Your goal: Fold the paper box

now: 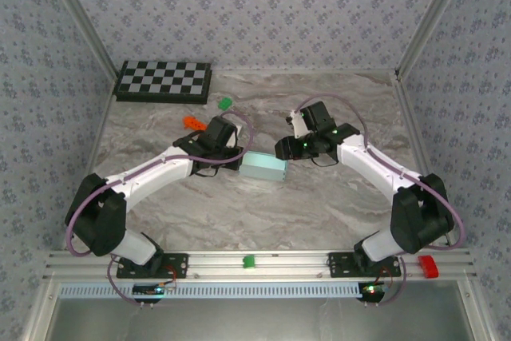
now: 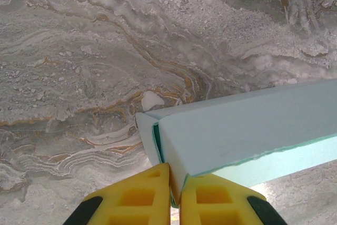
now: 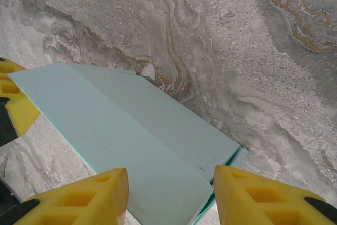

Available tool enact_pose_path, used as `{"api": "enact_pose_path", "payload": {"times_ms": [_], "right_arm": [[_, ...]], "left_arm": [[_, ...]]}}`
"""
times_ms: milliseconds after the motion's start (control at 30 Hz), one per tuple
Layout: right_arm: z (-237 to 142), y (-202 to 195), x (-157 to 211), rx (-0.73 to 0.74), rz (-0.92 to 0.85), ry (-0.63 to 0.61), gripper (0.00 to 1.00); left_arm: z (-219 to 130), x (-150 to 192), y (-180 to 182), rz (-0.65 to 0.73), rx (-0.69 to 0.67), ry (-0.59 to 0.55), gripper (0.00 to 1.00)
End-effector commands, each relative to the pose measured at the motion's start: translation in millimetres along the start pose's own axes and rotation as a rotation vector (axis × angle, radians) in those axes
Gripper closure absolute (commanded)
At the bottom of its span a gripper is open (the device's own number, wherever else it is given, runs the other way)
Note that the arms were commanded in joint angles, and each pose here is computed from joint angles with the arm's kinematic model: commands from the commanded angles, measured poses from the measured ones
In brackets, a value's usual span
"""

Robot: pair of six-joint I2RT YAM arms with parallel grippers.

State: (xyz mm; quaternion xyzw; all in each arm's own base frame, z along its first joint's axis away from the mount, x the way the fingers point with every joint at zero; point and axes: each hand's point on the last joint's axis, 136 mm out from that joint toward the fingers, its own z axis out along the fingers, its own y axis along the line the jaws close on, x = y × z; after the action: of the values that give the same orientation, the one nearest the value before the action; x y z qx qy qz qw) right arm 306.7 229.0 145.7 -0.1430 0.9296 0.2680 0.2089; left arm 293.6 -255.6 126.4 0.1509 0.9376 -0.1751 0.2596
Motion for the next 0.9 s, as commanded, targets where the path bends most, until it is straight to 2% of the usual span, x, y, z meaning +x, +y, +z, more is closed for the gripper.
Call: {"api": "enact_pose_path", "payload": {"times_ms": [0,533,867], "right_arm": [[6.2,-9.2,19.8,0.027,0.013,0.057,0.52],[15.6,-24.5,37.7,0.101,-0.01,0.098,0.52],[15.9,-29.2,32.1,0.132,-0.009,0.079,0.53]], "left_arm": [[2.3,12.0,-2.9,-0.001,0.006,0.063,0.9],[1.9,11.9,-2.5,-0.012,0.005,0.06,0.88],[-0.4,9.2,-3.3,-0.01,0.007,0.049,0.85]]}}
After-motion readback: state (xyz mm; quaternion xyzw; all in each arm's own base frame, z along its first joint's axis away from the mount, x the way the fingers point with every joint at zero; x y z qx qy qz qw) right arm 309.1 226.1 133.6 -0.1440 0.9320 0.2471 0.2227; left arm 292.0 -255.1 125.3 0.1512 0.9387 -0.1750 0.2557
